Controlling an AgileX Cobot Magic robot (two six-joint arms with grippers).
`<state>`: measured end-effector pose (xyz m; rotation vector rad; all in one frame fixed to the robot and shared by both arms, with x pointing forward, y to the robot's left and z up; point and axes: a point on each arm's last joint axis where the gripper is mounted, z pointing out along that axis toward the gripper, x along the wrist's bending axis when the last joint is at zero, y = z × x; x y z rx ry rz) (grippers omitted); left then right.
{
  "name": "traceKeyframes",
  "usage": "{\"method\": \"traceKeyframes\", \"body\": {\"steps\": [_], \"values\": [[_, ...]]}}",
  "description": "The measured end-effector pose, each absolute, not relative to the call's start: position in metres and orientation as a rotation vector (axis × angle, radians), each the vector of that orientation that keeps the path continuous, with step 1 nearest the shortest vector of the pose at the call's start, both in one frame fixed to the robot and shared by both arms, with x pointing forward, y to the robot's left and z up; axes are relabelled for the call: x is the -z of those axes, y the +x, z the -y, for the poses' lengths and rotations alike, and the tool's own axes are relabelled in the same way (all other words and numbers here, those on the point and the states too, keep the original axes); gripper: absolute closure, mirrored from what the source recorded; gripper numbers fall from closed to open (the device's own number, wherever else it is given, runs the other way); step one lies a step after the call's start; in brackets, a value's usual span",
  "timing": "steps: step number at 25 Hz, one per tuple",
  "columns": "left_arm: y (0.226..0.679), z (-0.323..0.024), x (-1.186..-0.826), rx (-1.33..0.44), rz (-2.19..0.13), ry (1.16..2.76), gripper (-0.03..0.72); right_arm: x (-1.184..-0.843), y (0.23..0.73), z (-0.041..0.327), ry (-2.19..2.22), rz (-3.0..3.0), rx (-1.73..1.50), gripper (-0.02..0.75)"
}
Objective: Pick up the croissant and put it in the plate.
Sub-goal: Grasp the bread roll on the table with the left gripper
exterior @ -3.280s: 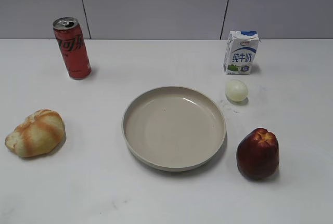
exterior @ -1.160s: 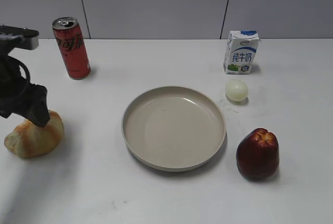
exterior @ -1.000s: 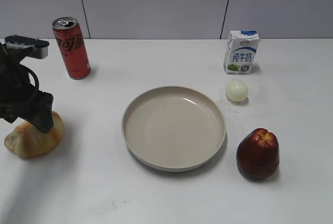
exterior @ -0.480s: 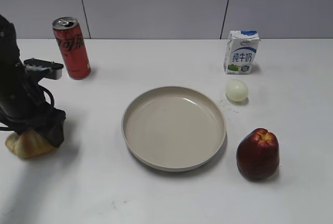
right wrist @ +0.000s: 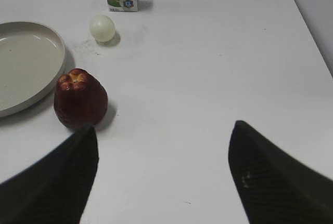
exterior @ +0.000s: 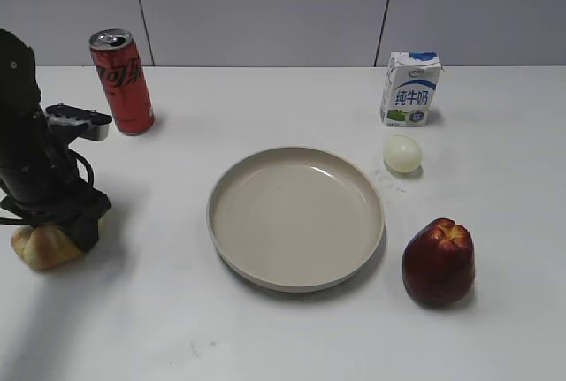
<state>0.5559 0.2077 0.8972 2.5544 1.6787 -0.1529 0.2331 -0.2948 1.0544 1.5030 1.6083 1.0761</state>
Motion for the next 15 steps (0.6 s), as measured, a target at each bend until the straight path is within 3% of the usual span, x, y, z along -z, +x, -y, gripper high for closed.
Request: {"method": "traceKeyframes", "body": {"steps": [2, 9, 15], "values": [[0.556, -0.208, -0.897, 0.145, -1.671, 2.566, 0.398, -1.054, 0.233, 0.295, 1.504, -1.608, -1.077, 0.150], [0.557, -0.207, -0.905, 0.130, -1.651, 2.576, 0.410, -1.054, 0.233, 0.295, 1.504, -1.608, -1.077, 0.150], [0.564, -0.168, -0.953, -0.025, -1.376, 2.609, 0.441, -1.054, 0.233, 0.295, 1.504, -1.608, -1.077, 0.150]]}}
